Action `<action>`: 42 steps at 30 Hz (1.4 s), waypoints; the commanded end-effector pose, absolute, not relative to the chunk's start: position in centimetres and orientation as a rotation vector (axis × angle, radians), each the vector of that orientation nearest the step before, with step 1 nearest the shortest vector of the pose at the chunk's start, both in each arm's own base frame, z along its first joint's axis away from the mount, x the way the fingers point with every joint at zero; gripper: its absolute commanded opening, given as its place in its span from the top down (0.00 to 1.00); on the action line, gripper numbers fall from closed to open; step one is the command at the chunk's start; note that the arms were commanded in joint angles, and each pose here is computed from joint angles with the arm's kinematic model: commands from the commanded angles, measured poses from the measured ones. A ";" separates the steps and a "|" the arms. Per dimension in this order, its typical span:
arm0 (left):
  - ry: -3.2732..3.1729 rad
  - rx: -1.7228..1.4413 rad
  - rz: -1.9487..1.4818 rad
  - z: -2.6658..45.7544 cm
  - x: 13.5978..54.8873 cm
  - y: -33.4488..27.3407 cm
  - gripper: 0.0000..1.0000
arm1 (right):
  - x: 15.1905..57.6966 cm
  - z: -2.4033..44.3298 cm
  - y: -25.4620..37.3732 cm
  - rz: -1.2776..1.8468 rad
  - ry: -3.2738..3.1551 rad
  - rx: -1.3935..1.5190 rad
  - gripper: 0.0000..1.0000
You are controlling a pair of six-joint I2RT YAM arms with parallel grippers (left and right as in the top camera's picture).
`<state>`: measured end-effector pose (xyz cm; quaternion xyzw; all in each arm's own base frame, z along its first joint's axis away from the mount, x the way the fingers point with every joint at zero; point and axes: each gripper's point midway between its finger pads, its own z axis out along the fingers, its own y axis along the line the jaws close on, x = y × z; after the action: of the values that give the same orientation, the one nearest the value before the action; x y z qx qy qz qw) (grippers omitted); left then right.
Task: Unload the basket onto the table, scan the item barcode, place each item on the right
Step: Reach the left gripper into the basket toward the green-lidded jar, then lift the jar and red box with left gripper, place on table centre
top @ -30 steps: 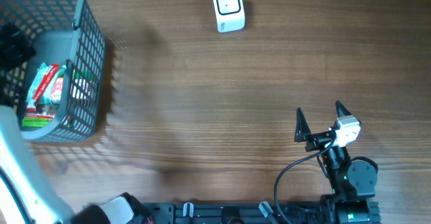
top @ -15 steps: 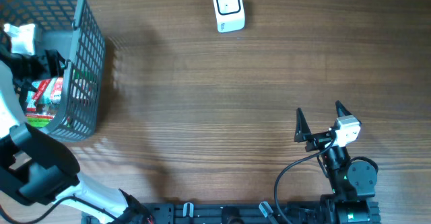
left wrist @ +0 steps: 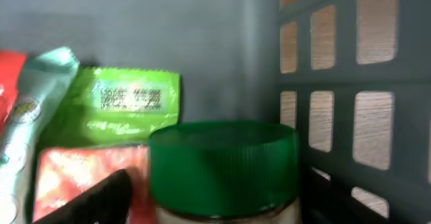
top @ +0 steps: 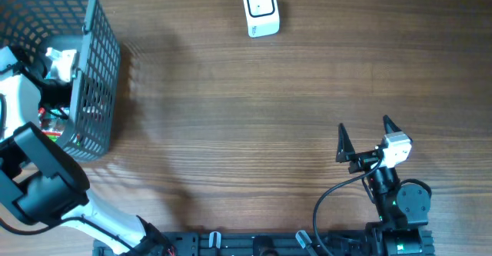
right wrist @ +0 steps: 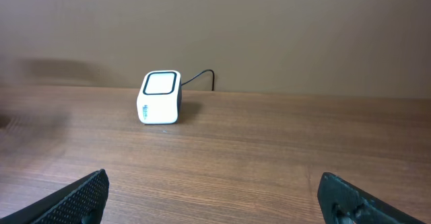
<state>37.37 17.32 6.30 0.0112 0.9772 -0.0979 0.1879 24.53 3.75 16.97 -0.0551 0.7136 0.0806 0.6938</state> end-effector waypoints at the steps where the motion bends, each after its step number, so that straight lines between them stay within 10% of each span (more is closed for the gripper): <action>1: 2.774 0.045 -0.310 4.5 37.2 16.8 0.33 | 24.6 17.1 3.5 0.164 1.586 -0.120 0.00; 15: 2.774 0.036 -0.312 3.1 36.9 16.5 0.28 | 24.6 17.1 3.5 0.163 1.586 -0.120 0.00; 20: 2.730 0.049 -0.261 4.4 38.0 17.3 0.57 | 24.6 17.1 3.5 0.163 1.586 -0.120 0.00; 30: 2.358 0.087 0.067 22.2 41.2 19.5 0.58 | 24.6 17.1 3.5 0.164 1.586 -0.120 0.00; 42: 1.851 -0.023 0.157 42.6 34.9 12.8 0.63 | 24.6 17.1 3.5 0.164 1.586 -0.120 0.00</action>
<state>36.13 16.01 38.74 0.0143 0.8269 0.1098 0.5513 24.52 3.75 16.97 -0.0552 0.7135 0.0807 0.6938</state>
